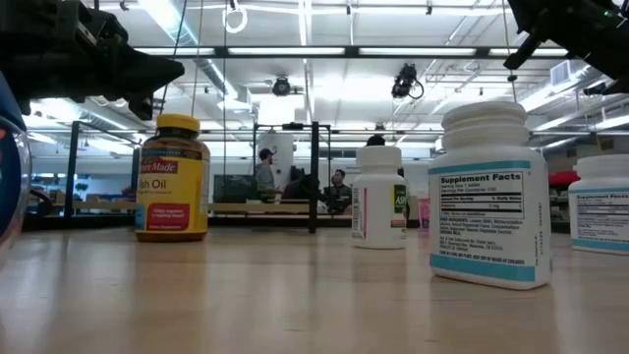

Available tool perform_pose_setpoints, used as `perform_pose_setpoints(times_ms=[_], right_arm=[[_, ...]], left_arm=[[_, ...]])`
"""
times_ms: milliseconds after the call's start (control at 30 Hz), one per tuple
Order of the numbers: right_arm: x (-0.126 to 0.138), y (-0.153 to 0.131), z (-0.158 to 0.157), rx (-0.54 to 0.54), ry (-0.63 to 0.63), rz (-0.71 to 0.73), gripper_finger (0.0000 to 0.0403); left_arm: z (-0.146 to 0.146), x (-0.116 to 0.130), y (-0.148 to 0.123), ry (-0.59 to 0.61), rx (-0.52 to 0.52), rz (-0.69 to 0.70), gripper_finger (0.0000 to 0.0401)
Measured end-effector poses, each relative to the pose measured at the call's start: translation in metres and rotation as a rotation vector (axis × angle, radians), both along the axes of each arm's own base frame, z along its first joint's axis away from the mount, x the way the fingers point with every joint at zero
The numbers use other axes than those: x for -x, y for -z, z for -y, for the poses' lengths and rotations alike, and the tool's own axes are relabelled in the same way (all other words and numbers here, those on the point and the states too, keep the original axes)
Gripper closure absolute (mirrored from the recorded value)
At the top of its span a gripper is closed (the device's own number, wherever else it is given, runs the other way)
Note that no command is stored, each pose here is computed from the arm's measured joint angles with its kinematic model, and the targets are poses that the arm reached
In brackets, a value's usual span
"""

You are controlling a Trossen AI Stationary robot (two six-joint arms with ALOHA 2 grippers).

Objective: Pick and place medicine bottles onto shelf by color

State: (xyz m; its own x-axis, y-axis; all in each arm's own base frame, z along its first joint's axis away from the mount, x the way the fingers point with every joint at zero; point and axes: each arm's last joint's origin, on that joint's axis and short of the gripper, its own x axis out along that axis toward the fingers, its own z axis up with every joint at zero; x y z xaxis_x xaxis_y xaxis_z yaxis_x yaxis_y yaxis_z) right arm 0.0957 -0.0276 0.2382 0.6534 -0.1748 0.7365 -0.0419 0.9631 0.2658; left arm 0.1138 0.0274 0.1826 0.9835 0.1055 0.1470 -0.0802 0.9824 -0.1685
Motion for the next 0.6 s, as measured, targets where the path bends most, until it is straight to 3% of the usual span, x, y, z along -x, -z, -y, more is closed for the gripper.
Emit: perform_pose_setpoints(times_ms=[600], right_arm=[[0.0001, 0.0, 0.0, 0.0, 0.0, 0.0, 0.0397]], left_arm=[[0.0, 0.0, 0.0, 0.0, 0.0, 0.0, 0.0372]])
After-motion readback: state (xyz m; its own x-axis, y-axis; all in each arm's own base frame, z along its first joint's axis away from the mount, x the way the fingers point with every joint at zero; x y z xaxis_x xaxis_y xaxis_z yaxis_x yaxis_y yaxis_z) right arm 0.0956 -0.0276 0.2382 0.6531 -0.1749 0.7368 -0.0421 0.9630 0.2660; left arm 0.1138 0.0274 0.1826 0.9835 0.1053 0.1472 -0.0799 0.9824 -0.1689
